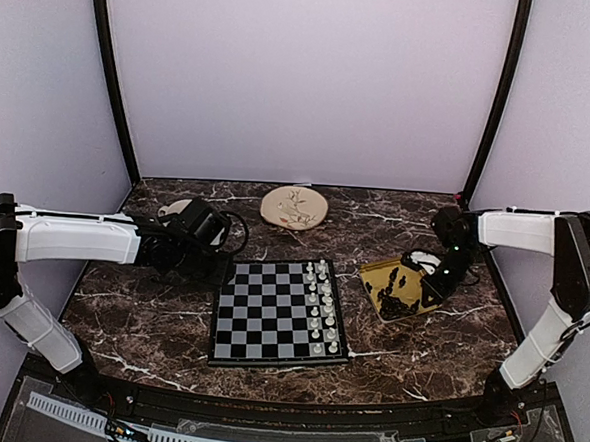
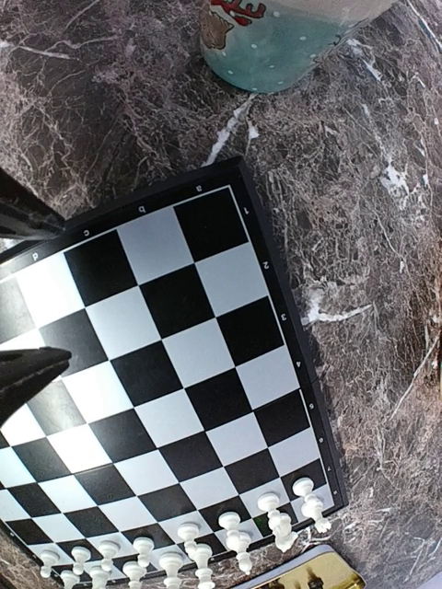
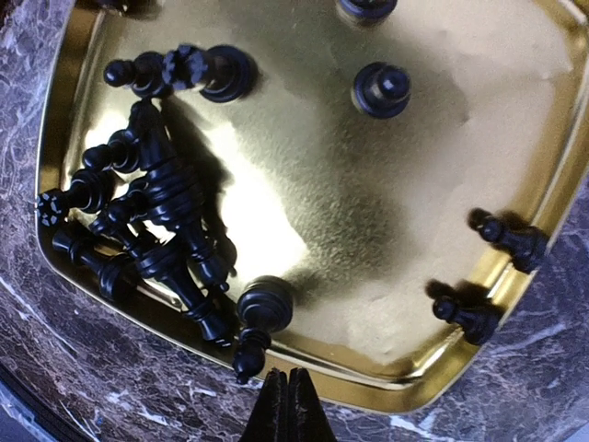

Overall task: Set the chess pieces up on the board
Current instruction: Move the storage box to the center of the board, then pick up the pawn from the storage box.

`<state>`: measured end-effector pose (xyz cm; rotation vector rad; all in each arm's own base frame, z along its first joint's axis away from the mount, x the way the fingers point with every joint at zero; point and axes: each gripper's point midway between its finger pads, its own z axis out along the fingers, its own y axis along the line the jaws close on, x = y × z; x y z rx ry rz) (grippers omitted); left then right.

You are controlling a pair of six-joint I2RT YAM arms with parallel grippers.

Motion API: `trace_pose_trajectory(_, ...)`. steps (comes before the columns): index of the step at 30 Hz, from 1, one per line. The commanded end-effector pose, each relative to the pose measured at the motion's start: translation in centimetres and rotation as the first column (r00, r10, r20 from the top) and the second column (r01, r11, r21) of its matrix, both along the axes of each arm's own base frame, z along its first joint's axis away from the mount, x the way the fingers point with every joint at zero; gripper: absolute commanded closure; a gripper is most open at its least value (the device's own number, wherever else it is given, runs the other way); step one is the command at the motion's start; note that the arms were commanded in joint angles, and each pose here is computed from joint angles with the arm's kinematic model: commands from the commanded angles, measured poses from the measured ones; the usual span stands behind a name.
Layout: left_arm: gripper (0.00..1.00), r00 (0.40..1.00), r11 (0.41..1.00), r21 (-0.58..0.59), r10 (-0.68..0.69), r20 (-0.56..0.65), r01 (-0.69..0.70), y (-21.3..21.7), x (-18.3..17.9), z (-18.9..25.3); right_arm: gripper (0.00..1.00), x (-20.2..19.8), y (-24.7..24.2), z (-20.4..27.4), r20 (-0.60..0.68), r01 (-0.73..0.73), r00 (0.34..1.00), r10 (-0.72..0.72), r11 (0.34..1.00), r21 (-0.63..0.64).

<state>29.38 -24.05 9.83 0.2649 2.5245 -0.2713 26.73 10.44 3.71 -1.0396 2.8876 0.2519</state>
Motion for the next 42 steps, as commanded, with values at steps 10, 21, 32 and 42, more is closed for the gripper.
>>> trace_pose_trajectory(10, 0.01, 0.915, 0.943, -0.158, -0.228, 0.333, 0.293, -3.1, -0.2, 8.0, 0.62, 8.7, 3.3, 7.7, 0.297, -0.050, 0.955, 0.021, 0.995, 0.092)
trace_pose_trajectory(21, 0.01, 0.893, 0.972, -0.030, -0.203, 0.402, 0.234, -0.6, 0.6, 10.7, 0.68, 10.9, 5.0, 3.6, 0.213, -0.011, 0.977, 0.001, 0.999, 0.046)
trace_pose_trajectory(32, 0.01, 0.928, 0.987, 0.033, -0.159, 0.337, 0.158, 0.6, 1.1, 9.0, 0.71, 8.7, 4.2, 1.8, 0.152, -0.021, 0.988, 0.017, 0.999, 0.025)
trace_pose_trajectory(42, 0.01, 0.873, 0.978, 0.021, -0.195, 0.447, 0.208, 0.3, 1.1, 9.8, 0.84, 7.8, 3.7, 0.2, 0.107, -0.015, 0.994, 0.015, 1.000, 0.001)
